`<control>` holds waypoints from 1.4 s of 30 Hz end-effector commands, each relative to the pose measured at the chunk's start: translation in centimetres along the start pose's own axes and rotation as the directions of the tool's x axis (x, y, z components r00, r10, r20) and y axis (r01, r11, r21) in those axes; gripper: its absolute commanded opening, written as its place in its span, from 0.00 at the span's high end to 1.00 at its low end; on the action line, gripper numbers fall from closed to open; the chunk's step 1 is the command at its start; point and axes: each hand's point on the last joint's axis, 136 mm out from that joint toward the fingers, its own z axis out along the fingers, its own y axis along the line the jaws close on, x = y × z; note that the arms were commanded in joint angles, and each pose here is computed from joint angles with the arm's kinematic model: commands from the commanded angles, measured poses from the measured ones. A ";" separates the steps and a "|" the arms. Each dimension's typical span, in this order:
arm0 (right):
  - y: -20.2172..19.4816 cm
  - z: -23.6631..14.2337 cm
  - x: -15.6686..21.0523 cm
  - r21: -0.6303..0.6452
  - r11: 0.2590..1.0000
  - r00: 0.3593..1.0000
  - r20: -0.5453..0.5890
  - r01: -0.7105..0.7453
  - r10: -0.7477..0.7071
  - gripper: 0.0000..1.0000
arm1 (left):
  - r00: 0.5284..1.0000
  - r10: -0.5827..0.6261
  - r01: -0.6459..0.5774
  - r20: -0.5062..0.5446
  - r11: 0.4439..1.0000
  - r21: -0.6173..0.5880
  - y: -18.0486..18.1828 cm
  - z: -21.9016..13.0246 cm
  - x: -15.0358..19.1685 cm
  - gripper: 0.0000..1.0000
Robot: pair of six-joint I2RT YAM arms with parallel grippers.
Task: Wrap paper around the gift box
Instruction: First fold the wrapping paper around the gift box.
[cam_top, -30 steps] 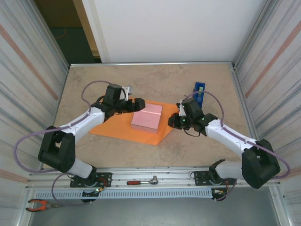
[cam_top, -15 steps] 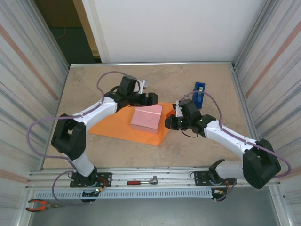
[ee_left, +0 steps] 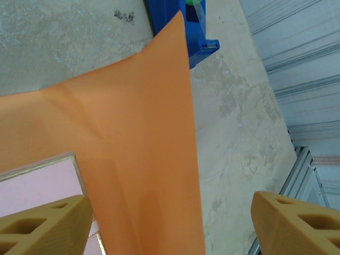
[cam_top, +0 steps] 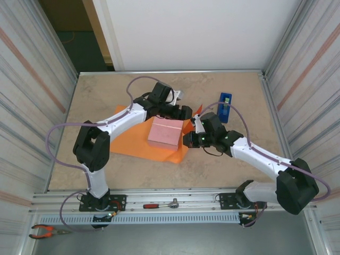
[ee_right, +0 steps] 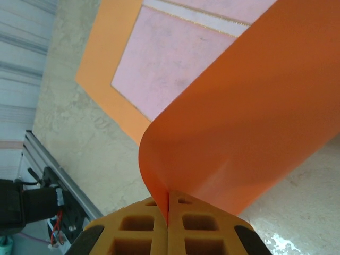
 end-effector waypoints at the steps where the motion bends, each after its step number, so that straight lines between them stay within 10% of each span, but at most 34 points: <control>1: 2.1 -0.9 -1.1 -0.057 0.995 0.996 0.042 0.076 -0.073 1.00 | 0.998 0.024 -0.025 -0.054 1.000 -0.005 -0.3 0.7 1.1 0.21; 10: 1.8 -0.6 -1.1 -0.042 0.997 0.997 0.037 0.072 -0.071 1.00 | 0.995 0.020 -0.020 -0.103 1.000 0.004 0.1 1.8 2.7 0.38; 20: 1.5 -0.7 -1.1 -0.024 0.998 0.997 0.042 0.066 -0.065 0.89 | 0.994 0.039 -0.033 -0.098 0.998 0.061 -0.9 1.8 3.0 1.00; 29: 0.5 -3.5 -2.2 -0.012 1.000 0.993 0.116 0.018 -0.016 0.32 | 0.999 0.030 -0.029 -0.043 0.999 0.024 0.4 -0.3 2.2 1.00; 42: -2.2 -3.5 -4.7 0.015 0.995 0.987 0.130 -0.096 0.093 0.34 | 0.998 0.045 -0.037 0.044 0.985 -0.169 4.4 -4.6 3.4 1.00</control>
